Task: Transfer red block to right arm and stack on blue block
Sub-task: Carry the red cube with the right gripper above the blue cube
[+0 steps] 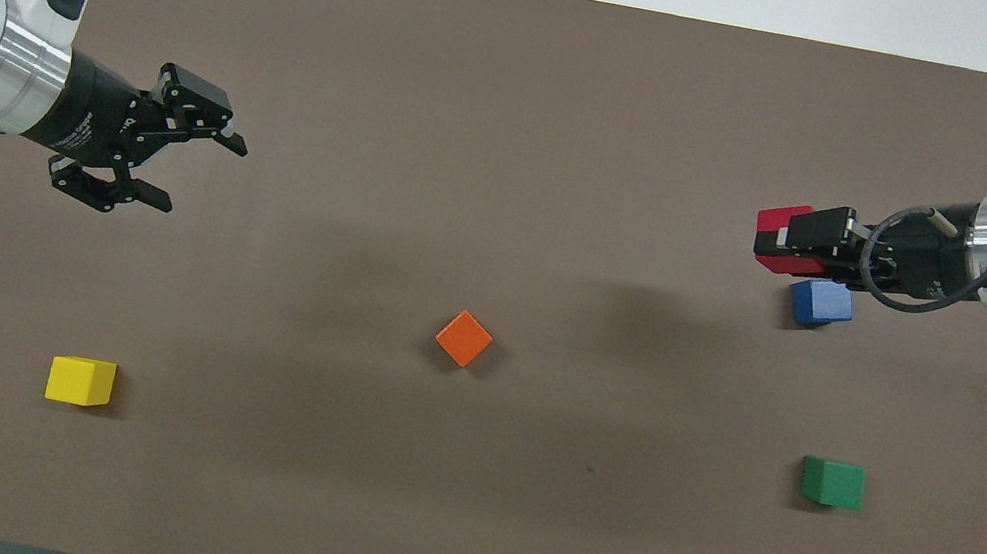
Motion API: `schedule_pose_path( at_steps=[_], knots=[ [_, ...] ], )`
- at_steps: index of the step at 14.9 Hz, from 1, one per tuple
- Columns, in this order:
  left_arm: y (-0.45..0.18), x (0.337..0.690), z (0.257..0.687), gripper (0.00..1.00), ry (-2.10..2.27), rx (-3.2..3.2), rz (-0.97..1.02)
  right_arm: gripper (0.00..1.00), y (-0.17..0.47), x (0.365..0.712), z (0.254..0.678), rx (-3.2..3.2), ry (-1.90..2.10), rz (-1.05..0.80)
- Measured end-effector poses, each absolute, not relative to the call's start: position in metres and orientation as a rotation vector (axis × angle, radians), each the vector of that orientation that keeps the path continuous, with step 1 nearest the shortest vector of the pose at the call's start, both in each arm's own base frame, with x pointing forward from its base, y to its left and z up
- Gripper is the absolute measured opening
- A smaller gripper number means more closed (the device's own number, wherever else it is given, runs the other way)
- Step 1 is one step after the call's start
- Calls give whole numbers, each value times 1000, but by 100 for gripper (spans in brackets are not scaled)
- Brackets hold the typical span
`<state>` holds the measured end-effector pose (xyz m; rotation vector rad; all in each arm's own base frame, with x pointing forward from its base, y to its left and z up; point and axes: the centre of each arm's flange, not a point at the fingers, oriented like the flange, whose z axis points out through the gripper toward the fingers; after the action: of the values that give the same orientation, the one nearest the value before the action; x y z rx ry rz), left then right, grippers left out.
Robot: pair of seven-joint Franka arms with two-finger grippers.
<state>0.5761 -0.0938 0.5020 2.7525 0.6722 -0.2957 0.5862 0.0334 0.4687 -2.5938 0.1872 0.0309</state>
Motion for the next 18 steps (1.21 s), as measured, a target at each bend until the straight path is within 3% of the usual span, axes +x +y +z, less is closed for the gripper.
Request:
schedule_pose_path(
  at_steps=[7, 10, 13, 18],
  knots=[
    [2, 571, 515, 100, -87, 3008, -155, 59, -4, 595, 460, -3017, -26, -114],
    [16, 569, 521, 100, -201, 3067, -142, 59, -4, 598, 434, -3050, -114, -183],
    [15, 563, 550, 100, -208, 3097, -85, 59, -4, 595, 406, -3104, -186, -128],
    [10, 548, 591, 100, -151, 3099, -155, 59, -9, 588, 390, -3184, -166, -3]
  ],
)
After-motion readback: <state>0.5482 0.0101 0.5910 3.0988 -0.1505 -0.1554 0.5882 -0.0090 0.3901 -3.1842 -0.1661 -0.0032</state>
